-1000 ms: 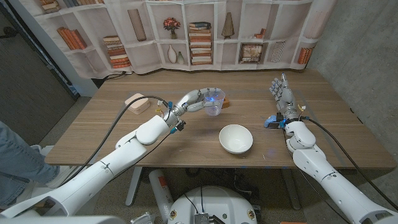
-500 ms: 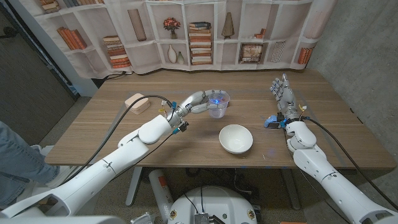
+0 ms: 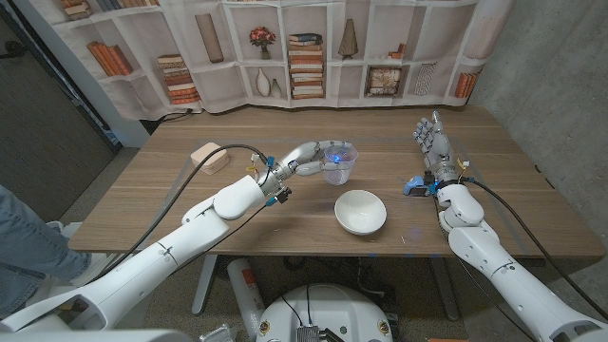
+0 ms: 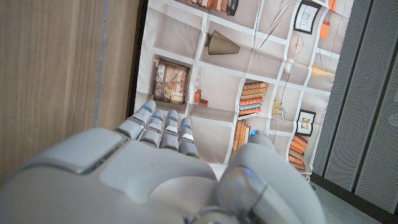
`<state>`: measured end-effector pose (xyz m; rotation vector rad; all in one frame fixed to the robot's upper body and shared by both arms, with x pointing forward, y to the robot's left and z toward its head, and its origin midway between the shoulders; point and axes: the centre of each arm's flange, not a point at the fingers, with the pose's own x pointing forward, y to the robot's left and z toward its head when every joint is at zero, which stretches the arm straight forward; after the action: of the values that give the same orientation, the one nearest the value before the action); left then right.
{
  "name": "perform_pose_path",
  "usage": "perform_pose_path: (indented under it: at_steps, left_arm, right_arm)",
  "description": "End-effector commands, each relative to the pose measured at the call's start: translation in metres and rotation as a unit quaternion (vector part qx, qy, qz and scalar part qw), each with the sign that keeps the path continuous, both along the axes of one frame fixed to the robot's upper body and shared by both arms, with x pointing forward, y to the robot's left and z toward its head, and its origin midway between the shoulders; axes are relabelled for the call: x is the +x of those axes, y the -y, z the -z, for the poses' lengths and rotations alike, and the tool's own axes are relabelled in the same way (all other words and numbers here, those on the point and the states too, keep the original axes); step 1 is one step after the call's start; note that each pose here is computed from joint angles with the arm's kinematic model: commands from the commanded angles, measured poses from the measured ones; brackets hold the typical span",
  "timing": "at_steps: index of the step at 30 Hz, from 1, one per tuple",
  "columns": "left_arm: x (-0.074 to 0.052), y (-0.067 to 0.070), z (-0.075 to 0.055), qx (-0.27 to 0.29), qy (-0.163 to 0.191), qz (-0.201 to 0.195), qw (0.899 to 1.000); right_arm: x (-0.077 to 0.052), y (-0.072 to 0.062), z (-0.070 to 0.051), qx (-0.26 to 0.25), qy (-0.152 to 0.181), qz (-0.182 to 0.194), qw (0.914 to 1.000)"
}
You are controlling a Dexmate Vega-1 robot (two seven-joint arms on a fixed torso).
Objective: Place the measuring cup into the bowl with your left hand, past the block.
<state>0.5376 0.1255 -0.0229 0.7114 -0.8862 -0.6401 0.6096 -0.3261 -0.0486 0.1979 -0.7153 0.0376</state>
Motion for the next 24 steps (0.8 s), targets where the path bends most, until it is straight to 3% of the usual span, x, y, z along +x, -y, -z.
perform_pose_path:
  at_steps: [1, 24]
  left_arm:
    - [-0.001, 0.012, 0.002, 0.019, -0.004, 0.012, 1.0]
    - [-0.006, 0.032, 0.007, 0.06, -0.001, 0.018, 0.998]
  right_arm:
    - [0.0, 0.001, 0.003, 0.001, -0.003, -0.001, 1.0]
    - [-0.005, 0.002, 0.003, 0.005, -0.001, 0.001, 1.0]
